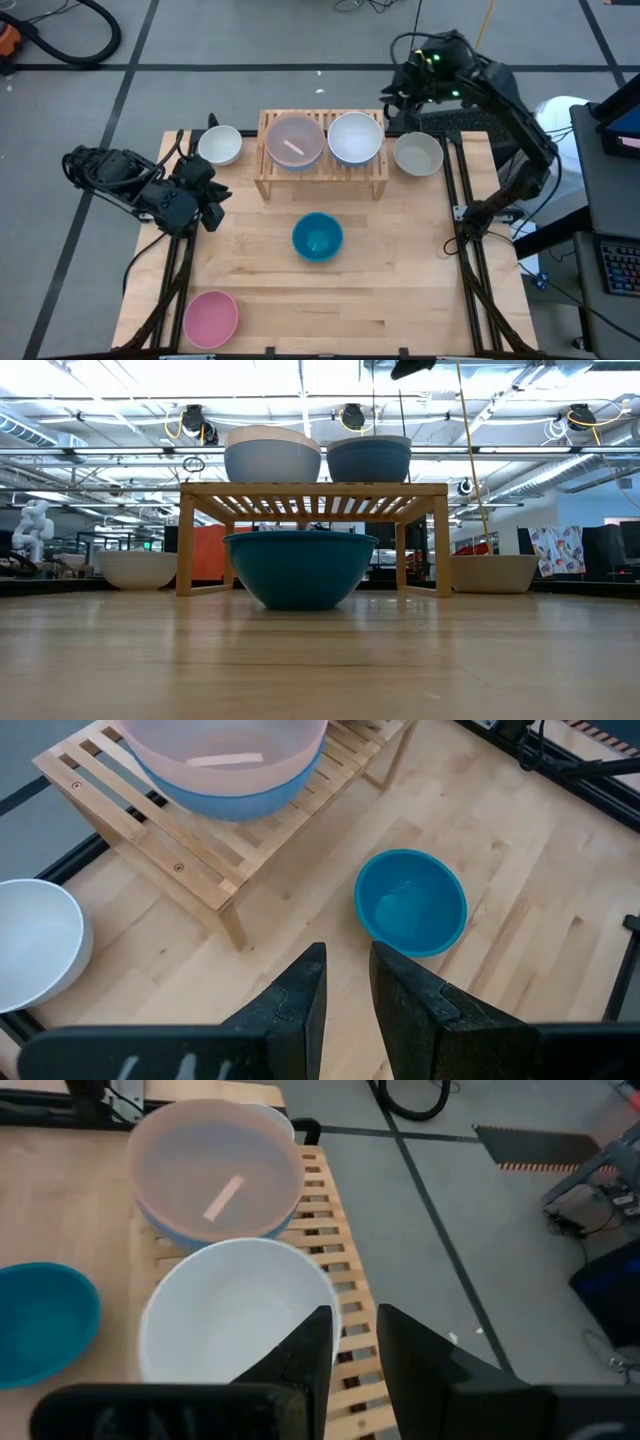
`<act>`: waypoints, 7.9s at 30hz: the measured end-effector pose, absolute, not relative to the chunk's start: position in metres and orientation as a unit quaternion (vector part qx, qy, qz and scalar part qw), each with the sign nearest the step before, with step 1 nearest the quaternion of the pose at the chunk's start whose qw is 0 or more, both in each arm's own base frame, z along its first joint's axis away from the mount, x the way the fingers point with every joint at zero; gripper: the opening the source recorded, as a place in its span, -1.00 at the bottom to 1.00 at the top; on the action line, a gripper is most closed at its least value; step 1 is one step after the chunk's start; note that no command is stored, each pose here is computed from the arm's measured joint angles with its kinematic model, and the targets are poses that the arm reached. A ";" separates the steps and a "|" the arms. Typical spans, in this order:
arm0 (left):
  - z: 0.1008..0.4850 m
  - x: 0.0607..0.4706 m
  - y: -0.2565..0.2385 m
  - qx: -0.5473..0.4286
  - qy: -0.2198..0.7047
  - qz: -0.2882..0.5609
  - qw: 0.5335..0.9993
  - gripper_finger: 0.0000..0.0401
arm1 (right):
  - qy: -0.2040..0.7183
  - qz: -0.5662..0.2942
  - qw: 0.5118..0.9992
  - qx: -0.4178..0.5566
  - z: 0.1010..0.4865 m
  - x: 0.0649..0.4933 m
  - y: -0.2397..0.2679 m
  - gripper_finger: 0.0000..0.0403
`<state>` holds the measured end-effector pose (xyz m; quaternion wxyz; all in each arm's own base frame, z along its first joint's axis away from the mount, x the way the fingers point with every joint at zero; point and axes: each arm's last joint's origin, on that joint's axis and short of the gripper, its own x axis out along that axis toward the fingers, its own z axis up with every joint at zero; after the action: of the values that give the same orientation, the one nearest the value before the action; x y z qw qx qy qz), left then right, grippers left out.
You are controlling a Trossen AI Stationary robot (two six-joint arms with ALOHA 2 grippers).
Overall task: Place and stack bowls onto a shelf
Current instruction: Stack the gray bowl on top of the orange bowl on the shelf
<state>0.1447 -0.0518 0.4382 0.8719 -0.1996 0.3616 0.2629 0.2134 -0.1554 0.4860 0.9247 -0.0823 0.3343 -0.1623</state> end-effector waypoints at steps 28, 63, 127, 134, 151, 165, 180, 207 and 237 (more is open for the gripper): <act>0.423 0.168 -0.069 -0.120 0.475 0.162 0.857 -0.59 | 0.465 -0.205 0.860 -0.052 0.474 0.185 -0.141 -0.42; 0.376 0.276 -0.081 -0.030 0.517 0.062 0.853 -0.59 | 0.413 -0.289 0.863 0.032 0.492 0.148 -0.114 -0.42; 0.400 0.316 -0.046 0.030 0.342 0.046 0.938 -0.59 | 0.616 -0.183 0.727 0.244 0.253 0.155 -0.184 -0.42; 0.400 0.315 -0.050 0.023 0.342 0.043 0.938 -0.59 | 0.635 -0.158 0.719 0.236 0.240 0.155 -0.195 -0.42; 0.400 0.315 -0.051 0.001 0.341 0.051 0.939 -0.59 | 0.624 -0.204 0.694 0.295 0.226 0.151 -0.206 -0.42; 0.400 0.315 -0.051 -0.004 0.340 0.053 0.939 -0.59 | 0.646 -0.160 0.700 0.260 0.183 0.142 -0.193 -0.42; 0.400 0.315 -0.051 -0.016 0.339 0.057 0.939 -0.59 | 0.613 -0.175 0.739 0.218 0.209 0.139 -0.188 -0.42; 0.400 0.315 -0.051 -0.028 0.338 0.061 0.939 -0.59 | 0.648 -0.176 0.734 0.105 0.177 0.143 -0.179 -0.46; 0.400 0.315 -0.051 -0.020 0.339 0.058 0.939 -0.59 | 0.592 -0.261 0.762 0.032 0.323 0.114 -0.108 -1.00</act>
<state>0.3149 -0.0508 0.3996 0.9387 -0.0201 0.3391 0.0584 0.1139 -0.1080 0.3226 0.7618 0.0325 0.5920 -0.2610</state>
